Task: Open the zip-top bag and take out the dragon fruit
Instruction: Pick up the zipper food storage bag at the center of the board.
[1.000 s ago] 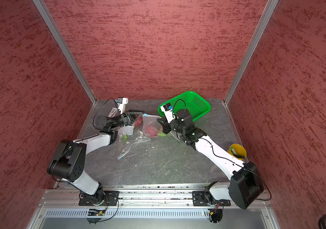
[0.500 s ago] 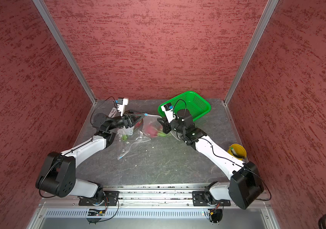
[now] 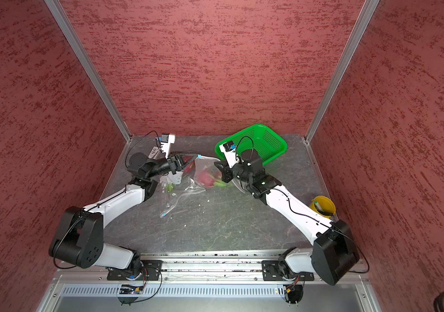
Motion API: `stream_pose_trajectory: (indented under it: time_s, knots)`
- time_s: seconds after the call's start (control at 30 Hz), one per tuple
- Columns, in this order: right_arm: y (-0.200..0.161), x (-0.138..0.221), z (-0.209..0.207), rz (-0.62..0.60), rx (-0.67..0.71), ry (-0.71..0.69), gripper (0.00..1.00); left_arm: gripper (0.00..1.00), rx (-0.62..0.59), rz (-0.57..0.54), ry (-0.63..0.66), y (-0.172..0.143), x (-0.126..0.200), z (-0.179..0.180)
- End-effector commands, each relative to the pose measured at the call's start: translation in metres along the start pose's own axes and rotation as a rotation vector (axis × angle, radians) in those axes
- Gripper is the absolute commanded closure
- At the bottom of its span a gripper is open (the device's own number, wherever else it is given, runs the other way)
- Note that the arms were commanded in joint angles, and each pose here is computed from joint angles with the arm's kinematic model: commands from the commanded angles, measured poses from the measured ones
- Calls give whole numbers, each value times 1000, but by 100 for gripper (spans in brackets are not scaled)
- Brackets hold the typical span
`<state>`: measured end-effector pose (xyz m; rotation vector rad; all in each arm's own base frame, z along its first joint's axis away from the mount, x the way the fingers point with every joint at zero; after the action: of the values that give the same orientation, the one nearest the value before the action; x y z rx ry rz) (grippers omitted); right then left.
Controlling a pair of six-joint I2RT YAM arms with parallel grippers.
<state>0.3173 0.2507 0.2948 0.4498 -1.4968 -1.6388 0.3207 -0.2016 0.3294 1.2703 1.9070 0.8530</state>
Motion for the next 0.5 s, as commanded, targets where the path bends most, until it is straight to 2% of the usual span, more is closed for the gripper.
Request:
stream_pose_trajectory:
  time_s: [0.0, 0.27, 0.3, 0.4, 0.47]
  knots:
    - [6, 3, -3, -30, 3, -5, 100, 100, -23, -20, 9, 3, 3, -1]
    - [7, 3, -1, -28, 13, 11, 100, 100, -23, -17, 4, 1, 3, -2]
    - [8, 3, 1, -30, 19, 17, 97, 100, -26, -15, 1, 1, 3, -2]
    - [16, 4, 4, -28, 56, 34, 73, 100, -26, 0, 0, 2, 1, -1]
    - [24, 4, 8, -32, 85, 55, 63, 100, -24, 11, 1, 2, 0, -1]
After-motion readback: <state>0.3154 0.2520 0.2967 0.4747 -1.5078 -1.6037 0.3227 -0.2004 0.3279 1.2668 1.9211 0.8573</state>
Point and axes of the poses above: each gripper's point midway between its finger pads, its own x axis back along the fingers, its own z axis along the line the jaws close on, y = z × x, the point moved 4 cm from there along x, back along the fingers
